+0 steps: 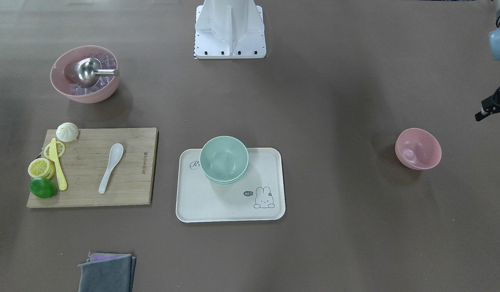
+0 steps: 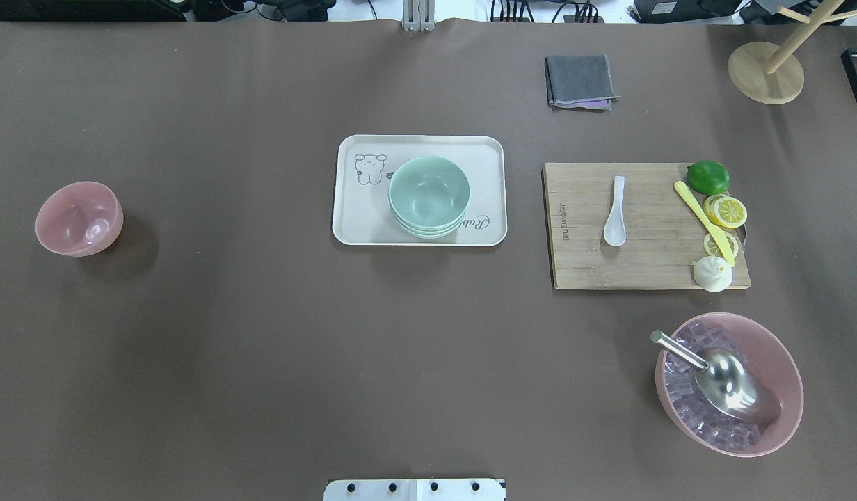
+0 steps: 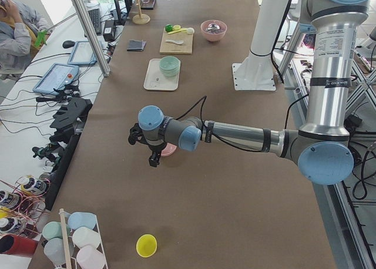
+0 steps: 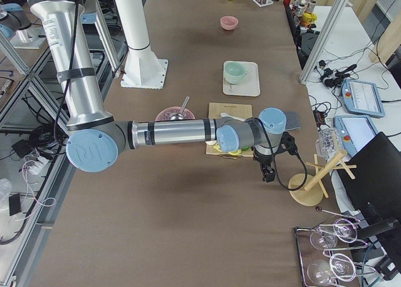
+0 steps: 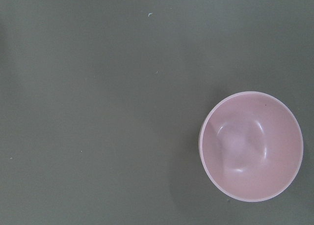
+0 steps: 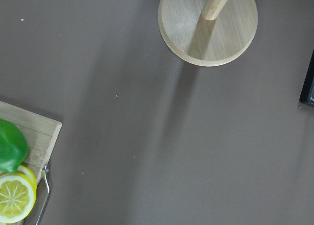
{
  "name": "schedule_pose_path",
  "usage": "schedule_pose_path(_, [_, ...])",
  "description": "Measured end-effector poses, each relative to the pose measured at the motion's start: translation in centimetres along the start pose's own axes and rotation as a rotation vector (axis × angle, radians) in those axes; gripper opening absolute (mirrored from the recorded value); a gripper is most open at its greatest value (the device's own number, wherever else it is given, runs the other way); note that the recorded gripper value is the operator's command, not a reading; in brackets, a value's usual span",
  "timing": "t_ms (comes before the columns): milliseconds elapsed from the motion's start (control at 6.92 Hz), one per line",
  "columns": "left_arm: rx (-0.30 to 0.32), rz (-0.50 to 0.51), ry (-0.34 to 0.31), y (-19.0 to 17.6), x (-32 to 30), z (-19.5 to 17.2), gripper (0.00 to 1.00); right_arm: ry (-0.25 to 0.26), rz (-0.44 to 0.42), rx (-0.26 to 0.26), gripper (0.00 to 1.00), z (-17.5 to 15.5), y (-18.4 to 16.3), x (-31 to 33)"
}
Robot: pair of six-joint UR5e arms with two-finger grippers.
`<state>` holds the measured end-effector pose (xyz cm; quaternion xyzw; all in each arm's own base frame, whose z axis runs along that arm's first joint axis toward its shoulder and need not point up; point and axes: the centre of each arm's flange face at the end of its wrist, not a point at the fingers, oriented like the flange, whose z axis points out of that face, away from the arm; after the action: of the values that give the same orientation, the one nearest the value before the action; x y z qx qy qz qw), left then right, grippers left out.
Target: Stack pink bowl on green and place spoon
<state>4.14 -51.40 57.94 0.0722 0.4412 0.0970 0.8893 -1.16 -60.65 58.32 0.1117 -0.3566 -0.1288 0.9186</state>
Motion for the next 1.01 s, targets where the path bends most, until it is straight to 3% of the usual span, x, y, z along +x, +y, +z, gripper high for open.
schedule_pose_path(1011, [0.005, 0.001, 0.004, 0.4, 0.1, -0.1, 0.98, -0.001, 0.004, -0.006, 1.00, 0.2, 1.7, 0.1])
